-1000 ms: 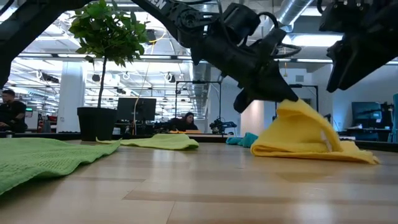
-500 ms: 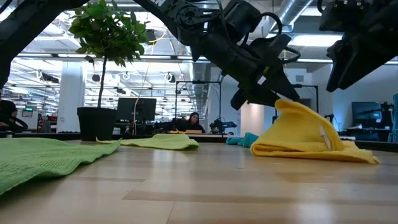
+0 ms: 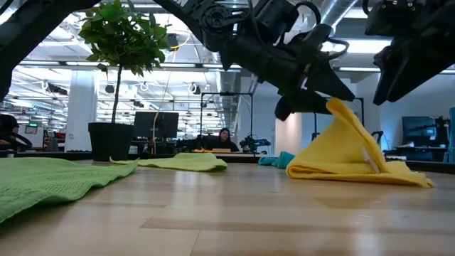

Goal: Fold microfiber towels
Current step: Fold the yellow towel

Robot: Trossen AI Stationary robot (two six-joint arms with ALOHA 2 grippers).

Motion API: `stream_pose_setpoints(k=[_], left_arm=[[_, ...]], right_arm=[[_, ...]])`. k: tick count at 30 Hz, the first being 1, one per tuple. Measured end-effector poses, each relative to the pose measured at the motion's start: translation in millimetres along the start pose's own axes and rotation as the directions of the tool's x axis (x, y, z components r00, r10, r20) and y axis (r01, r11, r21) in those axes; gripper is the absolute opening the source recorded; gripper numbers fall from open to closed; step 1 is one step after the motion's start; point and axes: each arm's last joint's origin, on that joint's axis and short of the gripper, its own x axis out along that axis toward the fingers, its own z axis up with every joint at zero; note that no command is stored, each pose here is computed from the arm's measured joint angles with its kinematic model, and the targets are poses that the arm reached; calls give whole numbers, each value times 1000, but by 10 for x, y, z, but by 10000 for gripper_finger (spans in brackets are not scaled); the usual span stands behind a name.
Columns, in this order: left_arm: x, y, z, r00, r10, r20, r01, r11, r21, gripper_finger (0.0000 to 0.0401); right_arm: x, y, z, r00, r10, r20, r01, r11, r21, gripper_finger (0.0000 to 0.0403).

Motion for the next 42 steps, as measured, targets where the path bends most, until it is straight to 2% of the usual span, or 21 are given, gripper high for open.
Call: stream_pose_setpoints(k=[5, 11, 16, 20, 24, 28, 33, 36, 42], left_arm=[[13, -46, -11, 997, 80, 18, -81, 993, 82, 174], [19, -78, -24, 999, 41, 2, -41, 991, 124, 174], [16, -115, 38, 997, -53, 50, 46, 989, 142, 174], [15, -113, 59, 997, -16, 80, 3, 988, 153, 174], [-16, -113, 67, 998, -9, 59, -1, 984, 177, 174], [-78, -117, 18, 999, 18, -43, -8, 975, 223, 174], [-301, -130, 10, 967, 180, -181, -129, 956, 264, 174], [-415, -131, -12, 933, 253, -256, -183, 946, 268, 174], [-514, -214, -81, 896, 262, -359, -173, 950, 261, 174]], right_arm=[[0, 0, 0, 1000, 0, 0, 0, 1000, 1, 255], [0, 0, 0, 1000, 0, 0, 0, 1000, 7, 255], [0, 0, 0, 1000, 0, 0, 0, 1000, 7, 255], [0, 0, 0, 1000, 0, 0, 0, 1000, 7, 255], [0, 0, 0, 1000, 0, 0, 0, 1000, 7, 255], [1, 2, 3, 1000, 2, 3, -2, 1000, 7, 255], [7, -16, 46, 998, -38, 51, 39, 999, -35, 255], [51, -69, 110, 996, -61, 72, 61, 998, -2, 255], [272, -196, 156, 998, -64, -23, 65, 997, 38, 255]])
